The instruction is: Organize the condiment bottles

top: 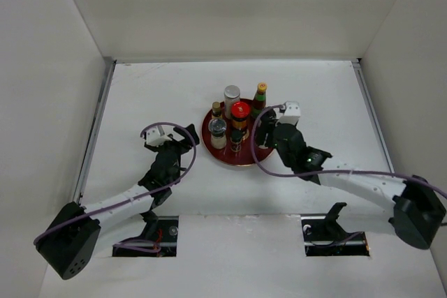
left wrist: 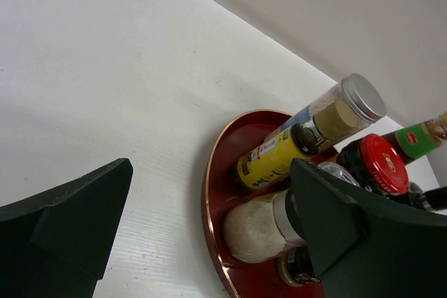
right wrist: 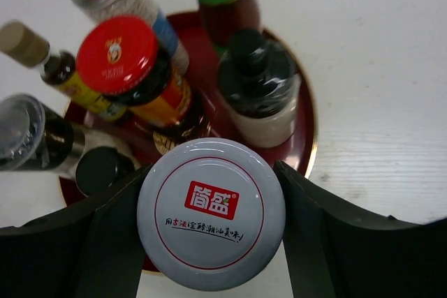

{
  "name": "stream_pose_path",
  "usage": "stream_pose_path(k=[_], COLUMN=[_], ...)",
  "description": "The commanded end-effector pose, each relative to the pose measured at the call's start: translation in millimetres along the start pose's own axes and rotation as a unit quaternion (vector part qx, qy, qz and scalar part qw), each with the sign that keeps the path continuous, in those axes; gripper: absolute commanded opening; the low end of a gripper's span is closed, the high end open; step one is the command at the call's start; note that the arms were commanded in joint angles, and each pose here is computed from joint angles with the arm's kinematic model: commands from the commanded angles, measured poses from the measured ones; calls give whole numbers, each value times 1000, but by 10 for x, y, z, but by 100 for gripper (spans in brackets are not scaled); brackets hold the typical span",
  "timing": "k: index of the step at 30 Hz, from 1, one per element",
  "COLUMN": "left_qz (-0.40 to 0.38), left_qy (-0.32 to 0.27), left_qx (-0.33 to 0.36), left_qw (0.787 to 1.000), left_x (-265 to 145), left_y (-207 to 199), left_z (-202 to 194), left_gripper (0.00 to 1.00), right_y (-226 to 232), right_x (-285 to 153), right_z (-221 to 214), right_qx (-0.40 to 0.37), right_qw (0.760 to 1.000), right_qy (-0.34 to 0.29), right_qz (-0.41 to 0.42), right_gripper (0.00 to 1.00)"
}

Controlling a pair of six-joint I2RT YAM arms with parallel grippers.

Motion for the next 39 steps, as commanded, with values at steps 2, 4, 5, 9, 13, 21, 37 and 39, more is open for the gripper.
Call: stream_pose_path(k=[2,4,5,9,13,21,37,39], left_qz=[21,22,19,11,3,35,64,67], left_qy=[-10,-6,-3,7,16,38,130,130], left_qx=[-9,-7,-7,-3,-1,19,30,31], left_qw=[1000,1000,1000,1000,1000,998,989,989], left_x=[52,57,60,95,122,142,88,84], left_y=[62,66,57,18,2,40,166,213], left_z=[53,35,20,-11,-39,69,-46,-101], left_gripper=[100,100,100,100,100,100,100,100], right_y=[555,605,616,586,541,335,-1594,-1606], right_x=[219,353,412,582,617,-25,65,86], right_z=[216,93,36,-167,-280,366,423,395], right_qx=[38,25,19,2,-9,41,316,318], right_qw=[996,997,998,999,999,994,928,927], right_qy=[-53,-44,-41,-30,-19,-85,-164,-163], right_qz=[55,55,53,38,30,50,-113,-113], right_gripper=[52,53,53,61,78,100,100,100])
Point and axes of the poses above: each gripper's point midway between its finger pads, its own x axis out along the fingers, its own y axis along the line the jaws close on, z = x × y, the point moved 3 cm from there along -x, back along the fingers, and after that the axes turned 9 degrees about x, right-handed, at the moved point
